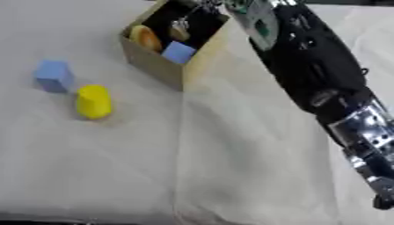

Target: Pick up objects on the table and place them in the box.

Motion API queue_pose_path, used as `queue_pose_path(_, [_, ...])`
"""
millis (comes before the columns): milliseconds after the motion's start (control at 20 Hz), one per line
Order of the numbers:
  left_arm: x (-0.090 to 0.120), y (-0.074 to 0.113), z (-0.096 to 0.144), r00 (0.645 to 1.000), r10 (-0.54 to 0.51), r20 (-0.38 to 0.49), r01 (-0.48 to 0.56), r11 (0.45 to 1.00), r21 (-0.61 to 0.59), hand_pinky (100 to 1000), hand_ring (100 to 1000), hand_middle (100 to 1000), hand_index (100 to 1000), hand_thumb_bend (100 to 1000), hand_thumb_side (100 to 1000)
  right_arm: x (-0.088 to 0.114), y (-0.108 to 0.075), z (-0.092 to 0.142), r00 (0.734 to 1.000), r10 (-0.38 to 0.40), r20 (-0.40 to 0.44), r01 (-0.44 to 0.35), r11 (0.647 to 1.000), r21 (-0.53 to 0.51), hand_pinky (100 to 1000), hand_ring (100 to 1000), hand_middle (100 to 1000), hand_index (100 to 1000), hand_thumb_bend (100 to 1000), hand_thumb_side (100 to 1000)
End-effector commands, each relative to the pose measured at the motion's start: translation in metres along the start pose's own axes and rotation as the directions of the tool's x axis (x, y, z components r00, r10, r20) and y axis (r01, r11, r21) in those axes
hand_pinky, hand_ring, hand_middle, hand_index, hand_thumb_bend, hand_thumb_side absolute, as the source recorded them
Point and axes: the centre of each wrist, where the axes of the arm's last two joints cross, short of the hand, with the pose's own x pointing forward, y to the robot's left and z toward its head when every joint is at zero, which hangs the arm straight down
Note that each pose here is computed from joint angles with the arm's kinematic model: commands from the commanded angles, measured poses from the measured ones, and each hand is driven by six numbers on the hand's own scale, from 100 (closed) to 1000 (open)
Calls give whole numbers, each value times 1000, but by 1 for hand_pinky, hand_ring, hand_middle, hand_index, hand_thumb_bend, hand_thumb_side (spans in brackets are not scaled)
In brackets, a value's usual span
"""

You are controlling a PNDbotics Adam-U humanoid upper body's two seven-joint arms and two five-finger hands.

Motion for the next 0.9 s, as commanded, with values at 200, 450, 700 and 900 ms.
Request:
queue_pose_path(200, [18,0,-60,924,-335,184,368,910,-193,742,706,665,795,402,577,37,-52,80,998,-44,35,49,984,-170,899,855,731,842,100,100])
queue_pose_path(450, [16,0,-109,729,-620,289,682,630,-371,786,750,712,839,488,551,54,-46,120,982,-185,41,189,946,-264,910,845,710,823,100,253])
queue_pose_path(700, [9,2,-152,530,-743,409,784,245,-570,825,777,750,880,598,504,45,-33,138,966,-256,35,252,902,-352,910,838,697,811,100,261])
queue_pose_path(900, [-1,-5,-171,485,-741,465,720,36,-693,845,800,775,906,668,492,43,-28,143,964,-264,26,254,891,-376,910,834,693,808,100,267])
